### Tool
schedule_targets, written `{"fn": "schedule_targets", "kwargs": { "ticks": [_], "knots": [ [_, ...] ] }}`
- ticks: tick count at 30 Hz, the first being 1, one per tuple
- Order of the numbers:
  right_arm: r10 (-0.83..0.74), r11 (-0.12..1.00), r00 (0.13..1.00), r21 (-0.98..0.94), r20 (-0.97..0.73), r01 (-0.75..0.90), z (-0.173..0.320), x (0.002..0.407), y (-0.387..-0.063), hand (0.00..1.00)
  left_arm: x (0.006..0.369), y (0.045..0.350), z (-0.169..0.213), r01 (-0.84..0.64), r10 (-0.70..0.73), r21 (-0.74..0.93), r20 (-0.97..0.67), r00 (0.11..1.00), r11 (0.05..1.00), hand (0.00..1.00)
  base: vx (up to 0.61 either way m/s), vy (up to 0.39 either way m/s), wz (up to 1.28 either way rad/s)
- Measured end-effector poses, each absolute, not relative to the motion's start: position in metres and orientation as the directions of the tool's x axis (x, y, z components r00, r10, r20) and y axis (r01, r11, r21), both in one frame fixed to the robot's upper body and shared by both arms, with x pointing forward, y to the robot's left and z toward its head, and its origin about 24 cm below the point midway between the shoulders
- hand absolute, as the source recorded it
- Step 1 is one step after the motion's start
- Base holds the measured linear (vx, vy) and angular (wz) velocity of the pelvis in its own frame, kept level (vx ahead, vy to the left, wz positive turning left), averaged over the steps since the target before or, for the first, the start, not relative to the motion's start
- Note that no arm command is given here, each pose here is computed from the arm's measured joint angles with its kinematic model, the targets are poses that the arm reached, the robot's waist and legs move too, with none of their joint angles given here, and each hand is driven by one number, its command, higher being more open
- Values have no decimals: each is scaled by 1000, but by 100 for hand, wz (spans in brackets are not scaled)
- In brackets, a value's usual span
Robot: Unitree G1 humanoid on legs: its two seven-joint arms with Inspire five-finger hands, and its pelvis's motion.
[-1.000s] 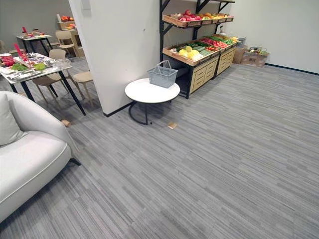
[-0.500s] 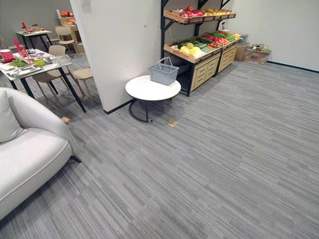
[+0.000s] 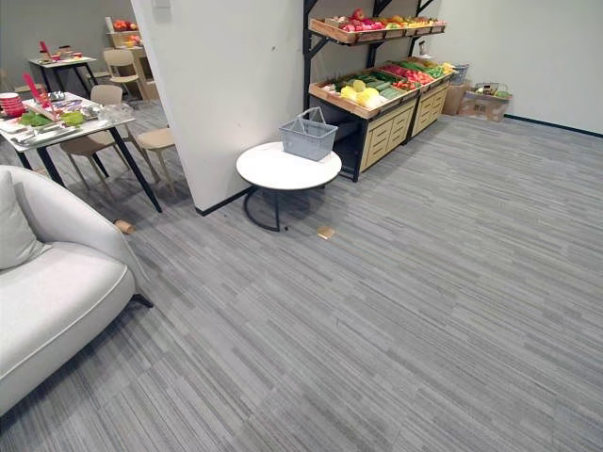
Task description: Pick vegetable in the basket
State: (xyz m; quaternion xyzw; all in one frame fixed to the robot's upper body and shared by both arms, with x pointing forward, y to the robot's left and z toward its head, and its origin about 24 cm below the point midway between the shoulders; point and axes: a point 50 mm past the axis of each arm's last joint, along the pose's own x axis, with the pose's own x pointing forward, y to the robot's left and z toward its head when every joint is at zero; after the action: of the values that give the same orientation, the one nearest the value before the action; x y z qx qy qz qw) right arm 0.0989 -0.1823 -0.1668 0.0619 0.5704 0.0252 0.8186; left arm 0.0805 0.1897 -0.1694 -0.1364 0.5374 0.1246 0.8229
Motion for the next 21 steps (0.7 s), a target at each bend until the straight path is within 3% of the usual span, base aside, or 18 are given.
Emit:
{"fn": "schedule_targets", "kwargs": {
  "ticks": [15,21],
  "knots": [
    [112,992,349,125,-930,15,-166,101,-184,100,83,189,-169,-330,50,-93,-915,400,939,100,-15,-2,-8],
    [110,992,362,125,-926,19,-165,105,-187,100,84,193,-168,-394,40,-130,-918,395,910,100,-53,34,-1]
  ]
}}
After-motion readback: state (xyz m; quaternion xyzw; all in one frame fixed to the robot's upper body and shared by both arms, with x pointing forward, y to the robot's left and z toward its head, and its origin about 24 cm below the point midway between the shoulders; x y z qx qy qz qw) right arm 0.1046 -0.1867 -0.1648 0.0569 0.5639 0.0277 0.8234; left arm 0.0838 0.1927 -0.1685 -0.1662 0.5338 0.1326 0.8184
